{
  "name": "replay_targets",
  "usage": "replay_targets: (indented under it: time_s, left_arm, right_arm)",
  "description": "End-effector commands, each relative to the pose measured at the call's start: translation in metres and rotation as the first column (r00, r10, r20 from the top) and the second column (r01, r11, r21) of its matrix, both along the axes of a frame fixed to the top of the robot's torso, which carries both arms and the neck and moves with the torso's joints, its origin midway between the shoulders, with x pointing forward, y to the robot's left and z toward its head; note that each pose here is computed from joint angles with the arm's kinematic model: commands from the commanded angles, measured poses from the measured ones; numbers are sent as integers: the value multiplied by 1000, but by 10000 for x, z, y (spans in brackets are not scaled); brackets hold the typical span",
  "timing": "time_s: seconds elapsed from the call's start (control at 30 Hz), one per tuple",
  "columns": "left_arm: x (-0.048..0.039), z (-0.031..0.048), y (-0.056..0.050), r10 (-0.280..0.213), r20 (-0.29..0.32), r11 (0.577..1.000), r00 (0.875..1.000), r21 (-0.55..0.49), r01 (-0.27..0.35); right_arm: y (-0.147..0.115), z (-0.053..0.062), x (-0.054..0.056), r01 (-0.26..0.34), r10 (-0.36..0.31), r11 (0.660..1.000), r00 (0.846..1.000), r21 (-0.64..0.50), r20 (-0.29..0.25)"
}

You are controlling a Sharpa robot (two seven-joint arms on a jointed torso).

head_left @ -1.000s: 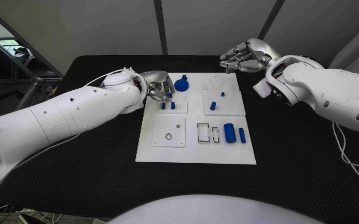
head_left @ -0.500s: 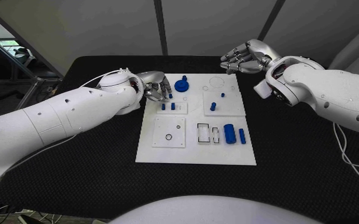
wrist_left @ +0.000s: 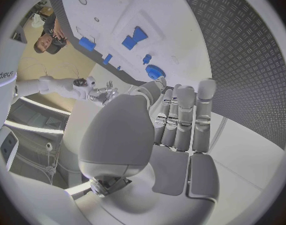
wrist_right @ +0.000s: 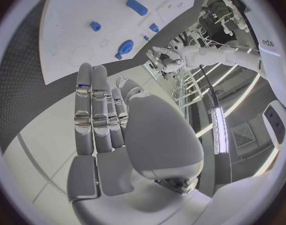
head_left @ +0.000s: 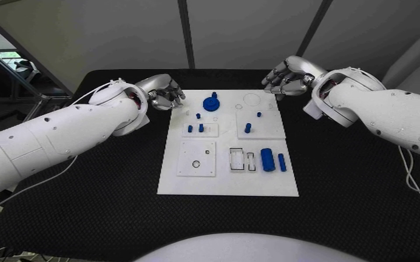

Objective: Assemble the parts on the task board

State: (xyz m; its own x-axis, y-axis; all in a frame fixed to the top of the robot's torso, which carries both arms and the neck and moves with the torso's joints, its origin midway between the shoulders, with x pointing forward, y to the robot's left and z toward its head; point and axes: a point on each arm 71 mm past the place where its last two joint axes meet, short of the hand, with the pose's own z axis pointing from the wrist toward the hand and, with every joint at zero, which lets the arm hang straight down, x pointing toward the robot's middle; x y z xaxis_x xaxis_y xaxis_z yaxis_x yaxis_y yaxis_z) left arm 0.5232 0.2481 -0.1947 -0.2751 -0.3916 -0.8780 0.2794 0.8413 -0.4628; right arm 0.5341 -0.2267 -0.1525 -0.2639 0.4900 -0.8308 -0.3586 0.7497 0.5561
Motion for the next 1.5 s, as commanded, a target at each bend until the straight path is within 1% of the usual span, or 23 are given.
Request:
replay_targets:
  time_s: [0.03,0.1,0.13,0.17,0.2,0.23,0.27,0.33,0.43,0.53,0.67,0.8,1.13,1.3,1.5]
  left_arm:
    - [-2,126,115,78,9,946,997,-317,-71]
    - [-17,149,190,105,-28,897,994,-429,-107]
    - [-26,159,224,114,-52,865,992,-485,-125]
    - [-36,167,254,120,-78,829,990,-541,-143]
    - [-42,171,270,122,-94,805,988,-573,-154]
    - [-53,178,292,123,-120,764,985,-623,-171]
    - [-73,190,314,115,-155,699,981,-689,-191]
    - [-101,208,321,95,-184,631,978,-749,-202]
    - [-147,232,310,62,-203,557,977,-806,-203]
    - [-188,242,287,34,-210,512,977,-836,-197]
    - [-222,250,252,8,-210,484,978,-855,-188]
    - [-237,248,226,-7,-211,472,977,-862,-183]
    - [-247,245,213,-18,-213,466,977,-866,-180]
    - [-250,244,206,-23,-215,466,976,-866,-179]
    - [-250,243,200,-25,-216,466,976,-866,-180]
  right_arm:
    - [35,-42,-37,-15,34,973,996,-231,80]
    - [60,-77,-65,-15,47,957,994,-291,104]
    - [74,-99,-82,-14,53,948,992,-318,114]
    - [90,-126,-99,-14,60,939,991,-343,122]
    - [98,-143,-110,-14,63,934,990,-357,126]
    - [112,-174,-128,-15,69,926,989,-378,130]
    - [131,-222,-158,-16,77,914,988,-406,134]
    - [151,-271,-190,-16,85,903,987,-430,140]
    - [184,-317,-221,-19,95,892,985,-451,147]
    - [218,-340,-243,-23,103,887,983,-461,149]
    - [263,-355,-263,-32,114,885,982,-465,148]
    - [314,-369,-275,-43,125,882,982,-470,145]
    - [375,-420,-265,-59,134,873,983,-484,122]
    - [395,-480,-260,-70,134,865,986,-497,95]
    - [416,-533,-255,-77,134,860,988,-505,77]
